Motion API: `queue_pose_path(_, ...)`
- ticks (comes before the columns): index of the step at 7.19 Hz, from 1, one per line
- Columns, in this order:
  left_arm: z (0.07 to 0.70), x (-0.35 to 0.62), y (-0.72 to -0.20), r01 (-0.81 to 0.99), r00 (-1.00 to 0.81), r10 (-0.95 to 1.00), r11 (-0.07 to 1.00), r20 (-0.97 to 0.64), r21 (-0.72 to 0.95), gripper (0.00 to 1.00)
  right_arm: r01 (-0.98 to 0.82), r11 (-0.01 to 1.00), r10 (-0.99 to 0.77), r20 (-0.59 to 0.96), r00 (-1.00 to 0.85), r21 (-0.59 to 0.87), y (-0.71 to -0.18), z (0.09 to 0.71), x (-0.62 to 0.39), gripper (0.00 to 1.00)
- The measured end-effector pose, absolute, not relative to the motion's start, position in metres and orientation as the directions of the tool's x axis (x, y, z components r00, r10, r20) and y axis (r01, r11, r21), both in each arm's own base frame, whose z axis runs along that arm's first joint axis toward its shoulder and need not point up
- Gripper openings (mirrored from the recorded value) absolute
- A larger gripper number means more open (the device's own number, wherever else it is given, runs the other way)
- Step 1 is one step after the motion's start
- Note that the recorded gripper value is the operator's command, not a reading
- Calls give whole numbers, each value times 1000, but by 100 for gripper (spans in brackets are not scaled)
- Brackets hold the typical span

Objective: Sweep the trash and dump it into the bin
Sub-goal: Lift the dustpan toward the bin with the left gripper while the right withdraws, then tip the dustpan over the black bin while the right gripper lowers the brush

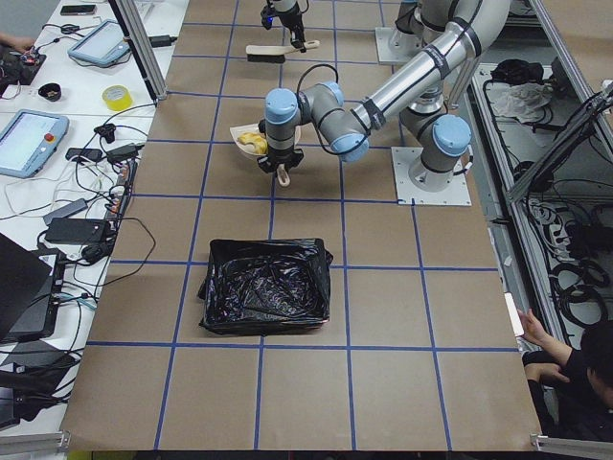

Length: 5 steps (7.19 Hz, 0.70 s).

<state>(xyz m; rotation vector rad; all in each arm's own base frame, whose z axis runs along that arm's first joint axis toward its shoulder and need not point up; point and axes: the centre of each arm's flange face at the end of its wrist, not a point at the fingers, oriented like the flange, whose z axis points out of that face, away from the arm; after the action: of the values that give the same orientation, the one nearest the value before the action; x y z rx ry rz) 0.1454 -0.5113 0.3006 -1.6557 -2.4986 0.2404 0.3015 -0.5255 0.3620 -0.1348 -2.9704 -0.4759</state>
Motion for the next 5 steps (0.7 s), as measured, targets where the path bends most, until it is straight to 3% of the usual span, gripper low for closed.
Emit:
queue_pose_path(2,334,207,-505,822,-496,867,488,51,-293,0,101,947,59,145,-988,306,-549,373,214,0)
queue_pose_path(5,376,288,-488,755,-615,789,589,1,-287,0,92,931,55,113,-992,352,-567,359,96,0)
